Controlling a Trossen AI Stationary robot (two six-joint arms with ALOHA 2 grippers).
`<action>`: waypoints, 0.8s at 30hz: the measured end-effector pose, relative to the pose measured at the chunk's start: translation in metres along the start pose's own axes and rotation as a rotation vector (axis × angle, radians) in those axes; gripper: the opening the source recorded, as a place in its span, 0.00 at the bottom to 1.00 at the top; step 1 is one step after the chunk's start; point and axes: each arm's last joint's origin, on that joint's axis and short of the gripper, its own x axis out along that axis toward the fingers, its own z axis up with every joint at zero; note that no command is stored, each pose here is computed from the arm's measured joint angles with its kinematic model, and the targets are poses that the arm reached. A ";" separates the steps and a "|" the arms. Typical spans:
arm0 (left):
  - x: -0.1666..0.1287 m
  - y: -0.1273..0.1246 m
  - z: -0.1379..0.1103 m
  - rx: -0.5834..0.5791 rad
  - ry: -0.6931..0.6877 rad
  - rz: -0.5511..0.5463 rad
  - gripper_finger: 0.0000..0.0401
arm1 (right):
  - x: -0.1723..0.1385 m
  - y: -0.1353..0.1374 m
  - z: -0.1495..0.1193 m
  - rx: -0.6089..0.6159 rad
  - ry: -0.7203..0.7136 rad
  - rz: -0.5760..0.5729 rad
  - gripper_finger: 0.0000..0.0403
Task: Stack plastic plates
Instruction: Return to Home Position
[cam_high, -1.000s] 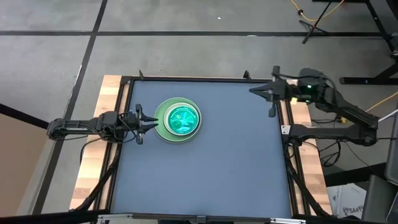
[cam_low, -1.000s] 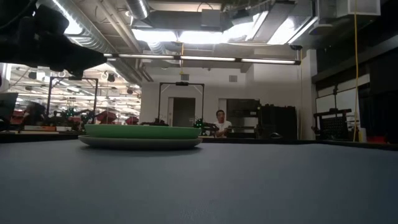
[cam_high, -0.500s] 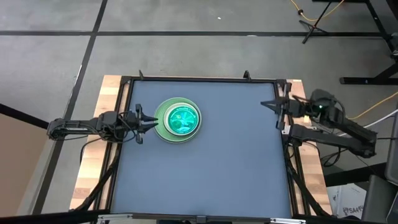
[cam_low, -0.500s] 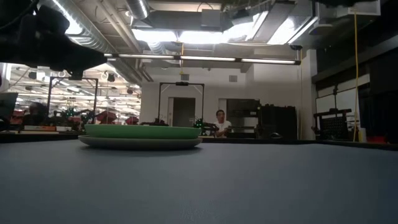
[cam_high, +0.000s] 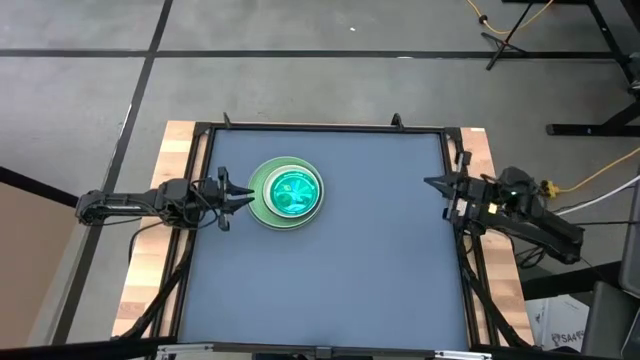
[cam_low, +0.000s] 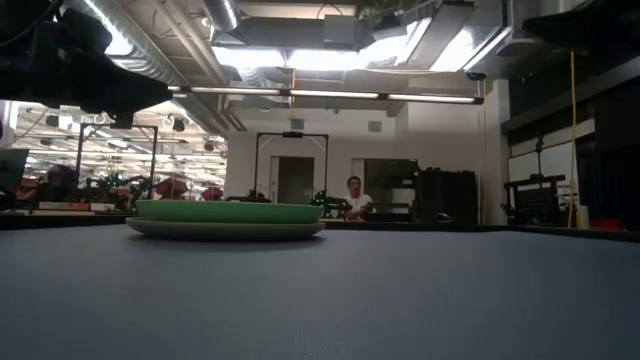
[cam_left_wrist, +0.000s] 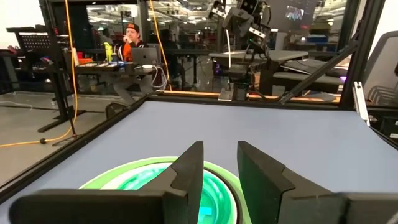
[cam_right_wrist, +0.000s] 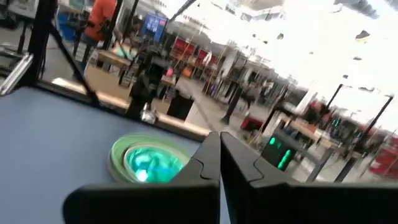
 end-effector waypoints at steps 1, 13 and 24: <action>0.000 0.000 0.000 0.000 0.000 0.000 0.23 | 0.002 0.001 -0.003 0.012 0.001 0.000 0.00; 0.000 0.000 0.001 -0.001 -0.007 0.005 0.23 | 0.021 0.018 -0.054 0.022 -0.071 -0.038 0.00; 0.000 0.000 0.001 -0.001 -0.007 0.003 0.23 | 0.023 0.025 -0.071 -0.009 -0.053 -0.033 0.00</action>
